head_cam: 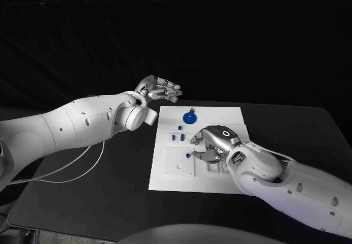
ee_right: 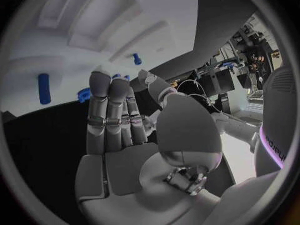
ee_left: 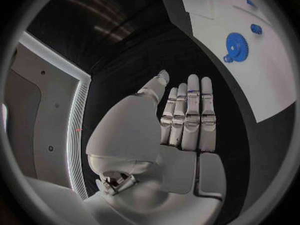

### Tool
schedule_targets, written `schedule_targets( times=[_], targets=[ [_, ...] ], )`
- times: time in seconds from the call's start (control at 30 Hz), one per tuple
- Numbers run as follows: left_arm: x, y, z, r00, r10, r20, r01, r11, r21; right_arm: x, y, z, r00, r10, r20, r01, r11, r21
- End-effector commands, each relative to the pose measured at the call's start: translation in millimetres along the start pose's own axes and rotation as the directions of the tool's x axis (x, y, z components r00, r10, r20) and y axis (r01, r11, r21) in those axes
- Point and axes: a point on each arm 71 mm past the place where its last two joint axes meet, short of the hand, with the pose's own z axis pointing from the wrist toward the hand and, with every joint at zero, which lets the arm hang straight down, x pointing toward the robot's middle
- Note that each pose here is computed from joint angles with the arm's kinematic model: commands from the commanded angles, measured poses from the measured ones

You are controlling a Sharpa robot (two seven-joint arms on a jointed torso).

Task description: Assemble the parts on the task board

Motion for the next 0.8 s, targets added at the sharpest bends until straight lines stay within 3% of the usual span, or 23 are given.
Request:
schedule_targets(
  times=[0.03,0.17,0.37,0.53,0.8],
  targets=[
    [-0.4,-1.8,0.4,1.0,-0.009,-0.008,0.009,1.0,0.012,-15.9,-9,-1.7,0.998,0.059,0.03,-0.06,0.997,0.04],
    [-1.5,-1.4,0.4,1.0,-0.008,-0.007,0.008,1.0,0.012,-36.2,-27,-2.9,0.996,0.078,0.039,-0.081,0.994,0.078],
    [-2.3,-1.1,0.2,1.0,-0.008,-0.006,0.008,1.0,0.012,-55.0,-55,-4.4,0.998,0.062,-0.018,-0.058,0.987,0.152],
    [-3.2,-0.8,0.0,1.0,-0.008,-0.005,0.008,1.0,0.011,-60.0,-68,-6.1,0.999,0.02,-0.045,-0.011,0.983,0.183],
    [-3.0,-0.8,-0.1,1.0,-0.008,-0.007,0.008,1.0,0.011,-55.2,-81,-5.4,0.994,-0.014,-0.11,0.037,0.976,0.212]
  ],
)
